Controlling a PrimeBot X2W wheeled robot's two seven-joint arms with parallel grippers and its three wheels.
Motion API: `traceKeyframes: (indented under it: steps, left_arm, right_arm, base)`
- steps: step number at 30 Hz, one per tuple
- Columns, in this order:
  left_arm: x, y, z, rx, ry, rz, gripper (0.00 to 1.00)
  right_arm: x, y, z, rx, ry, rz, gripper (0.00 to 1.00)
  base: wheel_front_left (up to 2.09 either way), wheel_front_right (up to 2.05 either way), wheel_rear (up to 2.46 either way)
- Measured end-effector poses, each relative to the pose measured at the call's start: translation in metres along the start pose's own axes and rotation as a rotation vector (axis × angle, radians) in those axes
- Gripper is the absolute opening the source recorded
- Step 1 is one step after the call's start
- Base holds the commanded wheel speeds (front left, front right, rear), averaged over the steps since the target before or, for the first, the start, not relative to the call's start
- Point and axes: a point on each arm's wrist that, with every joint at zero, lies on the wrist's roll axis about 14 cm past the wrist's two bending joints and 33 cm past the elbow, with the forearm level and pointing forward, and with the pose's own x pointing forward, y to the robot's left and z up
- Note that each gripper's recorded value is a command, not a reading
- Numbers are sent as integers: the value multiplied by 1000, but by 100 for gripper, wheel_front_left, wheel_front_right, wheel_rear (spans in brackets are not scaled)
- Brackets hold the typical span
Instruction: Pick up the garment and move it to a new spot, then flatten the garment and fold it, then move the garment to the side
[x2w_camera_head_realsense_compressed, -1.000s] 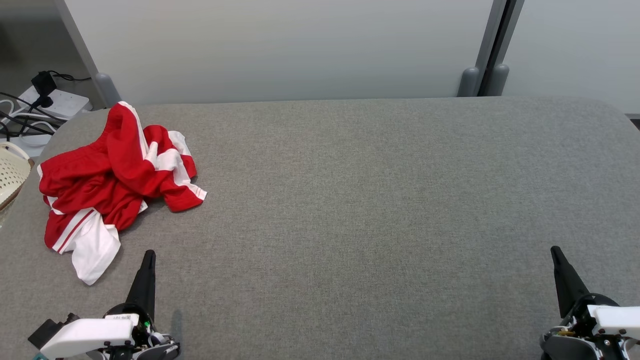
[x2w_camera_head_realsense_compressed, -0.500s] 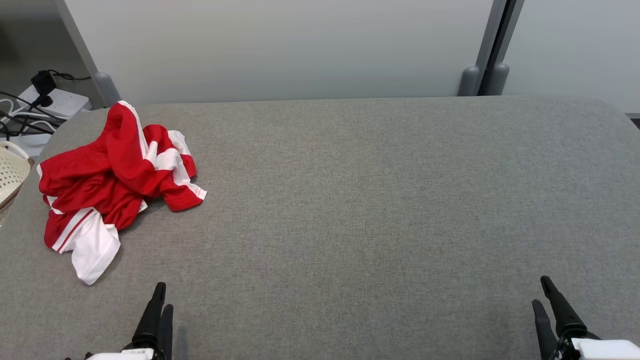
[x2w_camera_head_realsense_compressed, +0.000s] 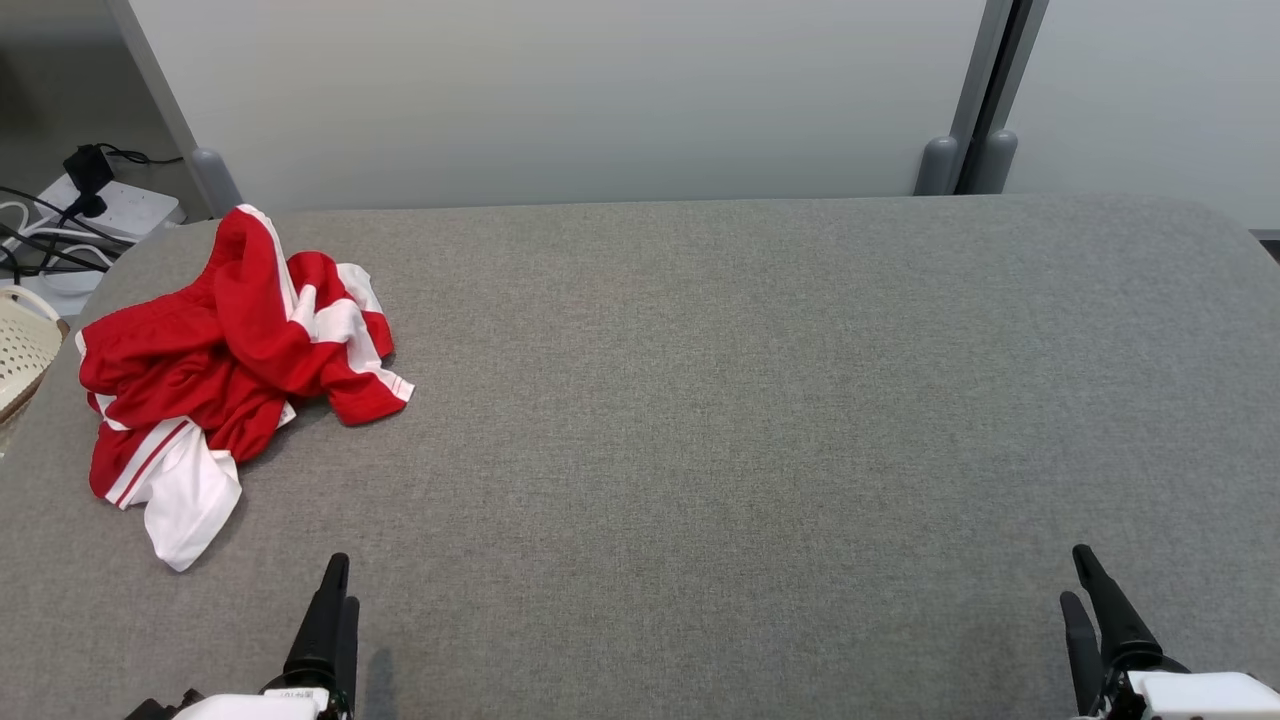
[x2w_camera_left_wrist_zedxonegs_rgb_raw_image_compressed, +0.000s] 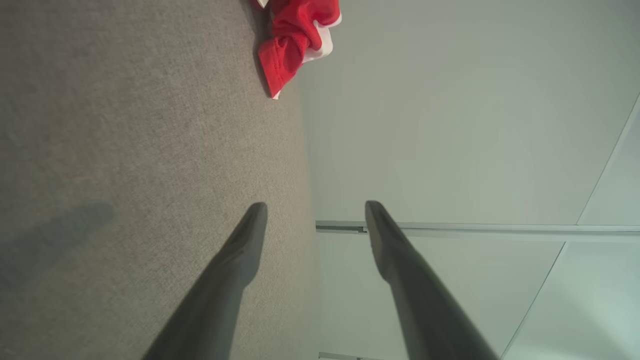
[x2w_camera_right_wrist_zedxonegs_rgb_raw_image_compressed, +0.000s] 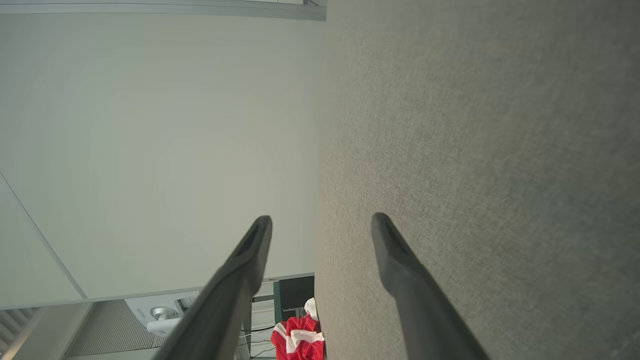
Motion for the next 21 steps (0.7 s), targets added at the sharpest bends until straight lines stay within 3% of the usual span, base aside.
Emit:
traceKeyframes:
  steps: [21]
  left_arm:
    - [5, -26, -5, 325, -9, -75, 100]
  right_arm:
    - [3, 14, -7, -298, 7, 40, 100]
  base:
    - [0, 0, 0]
